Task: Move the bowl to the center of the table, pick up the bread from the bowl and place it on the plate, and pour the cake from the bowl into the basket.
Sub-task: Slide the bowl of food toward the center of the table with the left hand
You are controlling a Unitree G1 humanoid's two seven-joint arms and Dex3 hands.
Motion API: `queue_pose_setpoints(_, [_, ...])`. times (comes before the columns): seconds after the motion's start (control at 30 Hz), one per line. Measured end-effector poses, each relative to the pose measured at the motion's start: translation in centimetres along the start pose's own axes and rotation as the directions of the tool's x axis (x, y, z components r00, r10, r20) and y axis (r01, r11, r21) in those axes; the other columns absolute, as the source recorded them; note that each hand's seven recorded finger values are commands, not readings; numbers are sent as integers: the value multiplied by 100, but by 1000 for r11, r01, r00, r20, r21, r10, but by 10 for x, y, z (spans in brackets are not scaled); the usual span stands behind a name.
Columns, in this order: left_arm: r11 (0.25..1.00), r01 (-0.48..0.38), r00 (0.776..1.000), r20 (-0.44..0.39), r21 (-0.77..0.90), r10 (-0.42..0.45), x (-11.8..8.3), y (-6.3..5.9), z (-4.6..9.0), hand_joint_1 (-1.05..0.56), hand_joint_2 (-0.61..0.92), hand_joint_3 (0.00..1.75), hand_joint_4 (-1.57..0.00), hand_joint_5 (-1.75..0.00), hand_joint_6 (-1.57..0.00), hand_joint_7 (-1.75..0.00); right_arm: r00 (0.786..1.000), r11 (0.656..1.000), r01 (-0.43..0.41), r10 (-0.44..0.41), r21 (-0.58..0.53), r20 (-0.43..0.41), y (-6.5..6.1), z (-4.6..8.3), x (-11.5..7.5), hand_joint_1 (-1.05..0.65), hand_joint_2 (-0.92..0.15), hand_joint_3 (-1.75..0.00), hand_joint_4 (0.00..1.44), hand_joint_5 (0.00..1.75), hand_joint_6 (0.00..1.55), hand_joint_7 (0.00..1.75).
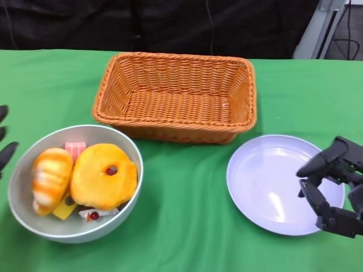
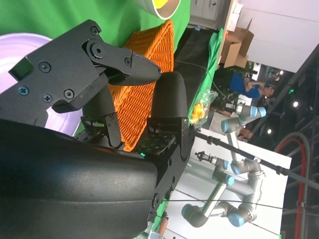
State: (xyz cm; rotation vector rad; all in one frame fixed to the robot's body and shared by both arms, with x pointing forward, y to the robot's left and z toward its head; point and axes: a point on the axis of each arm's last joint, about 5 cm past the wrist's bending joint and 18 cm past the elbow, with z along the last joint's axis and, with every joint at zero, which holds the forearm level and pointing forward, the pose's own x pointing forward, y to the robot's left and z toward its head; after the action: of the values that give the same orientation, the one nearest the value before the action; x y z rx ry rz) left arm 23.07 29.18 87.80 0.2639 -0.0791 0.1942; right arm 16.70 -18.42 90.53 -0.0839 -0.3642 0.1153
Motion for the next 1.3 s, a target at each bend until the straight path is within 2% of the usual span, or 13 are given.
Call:
queue_pose_setpoints(0.07, [999,50,994,-92,-3,-51,8,9,2,-77,92,47,-11,0,-20,0,1000,1000,2,-2,-3,-2,0,-1,1,-16,-55,-87,74,153,71,120])
queue_pose_setpoints(0.27, [987,150,969,-188,-64,-160,13,12,1,-80,92,54,-9,0,-13,0,1000,1000,-3,3,-1,12,2,0,6,-15,-56,-85,75,154,72,120])
queue_pose_setpoints(0.5, [985,155,968,-188,-78,-167,15,14,3,-81,92,54,-12,-1,-14,-1,1000,1000,-1,1,1,9,3,-1,6,-15,-56,-83,74,154,72,120])
queue_pose_setpoints(0.57, [978,177,958,-210,-110,-197,17,14,2,-85,92,50,-20,-5,-20,-3,1000,1000,-2,2,8,8,4,-1,6,-15,-55,-83,72,155,71,121])
queue_pose_setpoints(0.63, [967,200,943,-236,-155,-233,20,13,1,-86,92,49,-22,-5,-21,-3,1000,1000,-12,12,21,7,7,-1,8,-15,-55,-83,71,155,71,122])
queue_pose_setpoints(0.87, [958,215,931,-257,-192,-260,26,11,1,-86,92,50,-22,-4,-22,-2,1000,999,-20,20,33,-6,11,-2,10,-18,-58,-79,70,154,71,123])
queue_pose_setpoints(1.07, [939,293,900,-280,-178,-334,27,11,1,-86,92,50,-30,-7,-30,-5,1000,999,-17,17,38,-13,11,-2,8,-17,-58,-77,70,154,70,123])
queue_pose_setpoints(1.3, [926,317,888,-279,-206,-366,31,11,9,-86,92,49,-28,-4,-27,-1,1000,999,-17,17,38,-13,11,-2,8,-15,-58,-80,71,154,71,123])
